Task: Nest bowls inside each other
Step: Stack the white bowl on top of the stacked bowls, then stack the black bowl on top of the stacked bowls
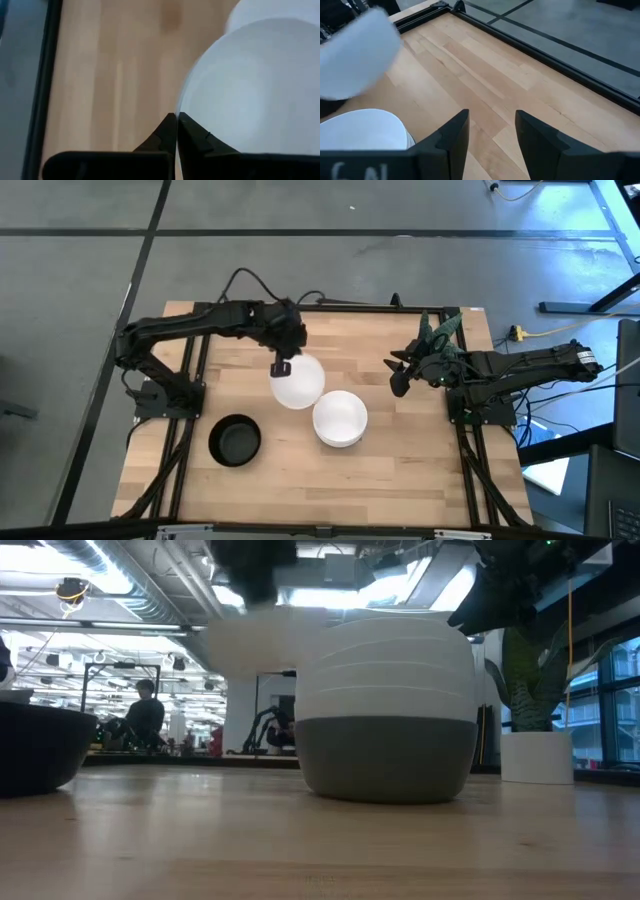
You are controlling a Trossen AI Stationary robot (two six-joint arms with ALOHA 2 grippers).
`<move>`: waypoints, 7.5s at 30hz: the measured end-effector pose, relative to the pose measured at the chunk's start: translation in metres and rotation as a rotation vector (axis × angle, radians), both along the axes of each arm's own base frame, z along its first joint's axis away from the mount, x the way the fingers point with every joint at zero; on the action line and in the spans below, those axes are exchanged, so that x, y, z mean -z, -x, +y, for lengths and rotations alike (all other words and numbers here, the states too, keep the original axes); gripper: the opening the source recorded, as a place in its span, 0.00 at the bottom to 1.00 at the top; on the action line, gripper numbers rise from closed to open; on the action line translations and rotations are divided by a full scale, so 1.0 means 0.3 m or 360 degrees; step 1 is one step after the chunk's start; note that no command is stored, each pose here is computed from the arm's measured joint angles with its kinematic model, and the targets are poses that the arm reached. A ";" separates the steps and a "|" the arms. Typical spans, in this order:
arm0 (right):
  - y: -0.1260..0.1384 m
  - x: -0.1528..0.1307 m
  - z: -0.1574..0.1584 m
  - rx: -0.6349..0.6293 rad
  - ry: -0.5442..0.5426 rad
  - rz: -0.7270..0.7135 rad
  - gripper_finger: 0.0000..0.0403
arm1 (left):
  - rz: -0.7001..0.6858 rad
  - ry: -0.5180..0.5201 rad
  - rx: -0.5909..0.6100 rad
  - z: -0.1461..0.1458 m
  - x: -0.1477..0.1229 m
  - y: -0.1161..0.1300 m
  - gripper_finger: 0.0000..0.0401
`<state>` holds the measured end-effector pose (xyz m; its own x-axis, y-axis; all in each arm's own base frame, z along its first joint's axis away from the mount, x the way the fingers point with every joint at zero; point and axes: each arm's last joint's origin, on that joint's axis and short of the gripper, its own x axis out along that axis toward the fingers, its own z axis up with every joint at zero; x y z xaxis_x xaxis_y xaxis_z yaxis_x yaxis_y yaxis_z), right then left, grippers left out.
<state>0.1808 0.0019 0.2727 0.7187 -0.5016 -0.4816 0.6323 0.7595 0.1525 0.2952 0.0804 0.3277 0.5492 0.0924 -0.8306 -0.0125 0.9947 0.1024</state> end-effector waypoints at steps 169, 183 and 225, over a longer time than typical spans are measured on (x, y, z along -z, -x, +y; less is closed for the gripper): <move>0.000 0.006 0.007 -0.0219 0.0027 0.0114 0.40 | 0.0820 0.0100 0.0056 -0.450 0.533 0.281 0.44; 0.000 0.006 0.007 -0.0218 0.0027 0.0113 0.40 | 0.0817 0.0130 0.0002 -0.450 0.533 0.281 0.10; -0.001 0.006 0.003 -0.0228 0.0058 0.0129 0.40 | -0.0463 0.0718 -0.0531 -0.204 -0.012 0.160 0.00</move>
<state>0.1810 0.0029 0.2708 0.7436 -0.4149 -0.5243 0.5261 0.8470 0.0758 0.2471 0.0191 0.3312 0.7605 -0.0268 -0.6488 -0.2937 0.8769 -0.3806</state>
